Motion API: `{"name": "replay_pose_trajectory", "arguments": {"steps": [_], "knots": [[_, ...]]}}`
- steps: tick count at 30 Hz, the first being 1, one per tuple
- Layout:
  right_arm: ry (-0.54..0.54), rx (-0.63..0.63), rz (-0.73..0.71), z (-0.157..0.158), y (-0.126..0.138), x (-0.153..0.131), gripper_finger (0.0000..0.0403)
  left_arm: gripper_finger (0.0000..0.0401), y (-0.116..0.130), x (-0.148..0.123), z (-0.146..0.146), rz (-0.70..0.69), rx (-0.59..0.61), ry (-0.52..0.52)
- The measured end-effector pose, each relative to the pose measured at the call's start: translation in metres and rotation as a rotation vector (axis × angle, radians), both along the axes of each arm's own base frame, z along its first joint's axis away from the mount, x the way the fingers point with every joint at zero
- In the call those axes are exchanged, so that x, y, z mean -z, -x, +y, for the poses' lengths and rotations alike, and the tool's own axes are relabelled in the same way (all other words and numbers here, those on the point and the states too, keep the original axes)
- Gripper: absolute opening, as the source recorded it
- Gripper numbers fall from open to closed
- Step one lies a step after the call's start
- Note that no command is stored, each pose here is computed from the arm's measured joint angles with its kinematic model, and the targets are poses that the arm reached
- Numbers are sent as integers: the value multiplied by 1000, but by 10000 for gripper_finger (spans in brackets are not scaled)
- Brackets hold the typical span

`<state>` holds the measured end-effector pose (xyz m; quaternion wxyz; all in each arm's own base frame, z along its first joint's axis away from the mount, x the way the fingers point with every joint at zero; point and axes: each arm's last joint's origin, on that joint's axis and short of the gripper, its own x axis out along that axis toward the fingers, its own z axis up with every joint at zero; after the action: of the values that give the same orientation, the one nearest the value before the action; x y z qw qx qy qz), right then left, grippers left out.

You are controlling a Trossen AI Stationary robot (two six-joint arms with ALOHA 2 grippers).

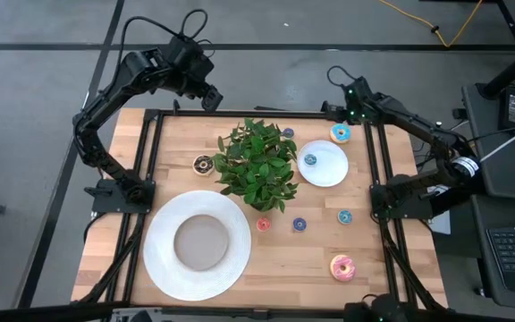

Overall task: Pick & Place donuts
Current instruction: Put the large light blue donut on the brown plate

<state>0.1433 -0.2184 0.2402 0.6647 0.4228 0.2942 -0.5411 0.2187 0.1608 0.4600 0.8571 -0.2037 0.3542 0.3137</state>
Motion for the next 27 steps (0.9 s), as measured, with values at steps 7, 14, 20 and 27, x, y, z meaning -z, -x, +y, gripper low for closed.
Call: {"name": "replay_pose_trajectory", "arguments": {"steps": [7, 14, 20, 27], "knots": [[-34, 68, 26, -5, 19, 13, 175, 205, 5, 0, 7, 20, -19, -29], [-32, 45, 40, -4, 20, 20, 223, 205, 7, 0, 10, 28, -13, -42], [-13, 48, 65, -4, 21, 25, 227, 205, 7, -1, 10, 25, -12, -47], [-76, 64, 133, -8, 15, 44, 214, 205, 7, 0, 10, 25, -12, -47]]}}
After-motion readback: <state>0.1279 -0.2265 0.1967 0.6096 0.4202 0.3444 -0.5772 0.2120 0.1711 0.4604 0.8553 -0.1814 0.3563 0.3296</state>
